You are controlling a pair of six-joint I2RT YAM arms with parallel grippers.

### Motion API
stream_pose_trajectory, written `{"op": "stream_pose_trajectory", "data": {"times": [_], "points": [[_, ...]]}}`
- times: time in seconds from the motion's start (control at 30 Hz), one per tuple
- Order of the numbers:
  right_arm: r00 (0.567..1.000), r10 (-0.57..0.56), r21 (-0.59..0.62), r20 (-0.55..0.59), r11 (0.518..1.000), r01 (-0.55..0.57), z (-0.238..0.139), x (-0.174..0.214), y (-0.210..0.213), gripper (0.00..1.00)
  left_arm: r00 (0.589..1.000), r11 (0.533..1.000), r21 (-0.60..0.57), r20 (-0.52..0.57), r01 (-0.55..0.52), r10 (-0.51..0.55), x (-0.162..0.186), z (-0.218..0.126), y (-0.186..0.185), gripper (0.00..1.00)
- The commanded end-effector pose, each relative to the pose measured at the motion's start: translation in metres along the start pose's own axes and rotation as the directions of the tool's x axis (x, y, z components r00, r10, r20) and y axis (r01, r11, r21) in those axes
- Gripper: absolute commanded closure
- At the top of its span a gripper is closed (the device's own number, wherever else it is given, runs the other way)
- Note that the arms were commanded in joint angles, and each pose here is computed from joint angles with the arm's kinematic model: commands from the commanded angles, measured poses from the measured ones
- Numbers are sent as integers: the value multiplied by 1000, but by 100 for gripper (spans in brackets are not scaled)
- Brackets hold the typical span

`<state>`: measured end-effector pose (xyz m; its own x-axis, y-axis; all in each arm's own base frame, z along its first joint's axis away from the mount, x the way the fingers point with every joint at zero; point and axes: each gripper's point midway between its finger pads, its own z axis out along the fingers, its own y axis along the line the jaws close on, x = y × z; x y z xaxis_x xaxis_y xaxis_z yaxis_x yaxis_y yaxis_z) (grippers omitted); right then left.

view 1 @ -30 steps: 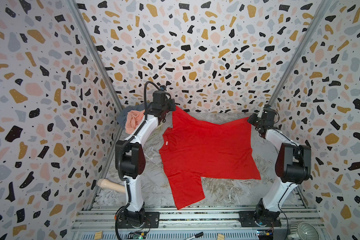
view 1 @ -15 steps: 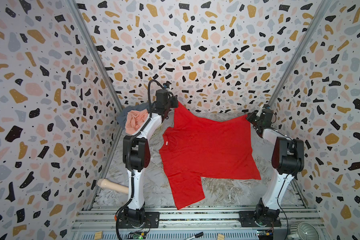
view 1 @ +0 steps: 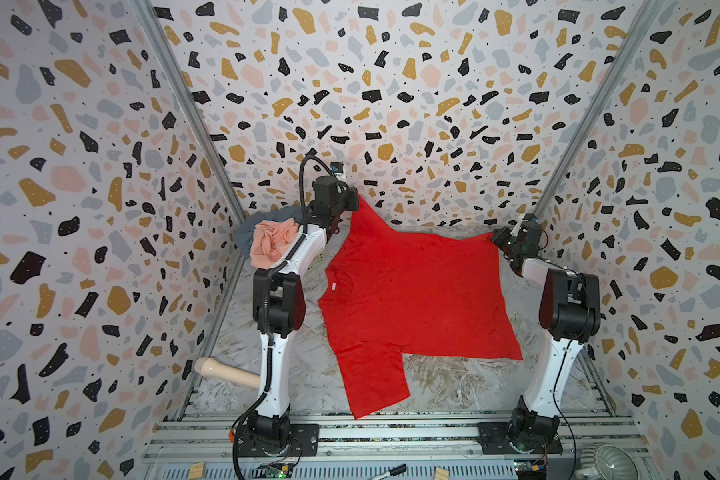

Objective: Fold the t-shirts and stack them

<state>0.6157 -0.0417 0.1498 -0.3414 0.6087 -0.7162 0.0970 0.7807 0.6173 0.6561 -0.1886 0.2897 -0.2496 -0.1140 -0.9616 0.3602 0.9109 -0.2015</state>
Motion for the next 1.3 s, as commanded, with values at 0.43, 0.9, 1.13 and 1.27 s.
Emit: {"op": "stream_pose_trajectory", "data": {"times": [0.43,0.9,1.13,1.27], "points": [[989,-122,0,-80,992,122,-23,1,6,100,1000,998,-63,-9,-22,21,17,-74,2,100],[996,-48,119,-68,991,56,-88,-3,-46,39,996,987,-148,-63,57,-67,70,-191,-14,41],[983,-94,30,-156,995,100,-92,24,-4,40,983,986,-164,-172,43,-71,95,-175,-19,40],[965,-112,-7,-236,994,113,-87,62,9,40,958,984,-170,-271,46,-91,130,-152,-23,39]]}}
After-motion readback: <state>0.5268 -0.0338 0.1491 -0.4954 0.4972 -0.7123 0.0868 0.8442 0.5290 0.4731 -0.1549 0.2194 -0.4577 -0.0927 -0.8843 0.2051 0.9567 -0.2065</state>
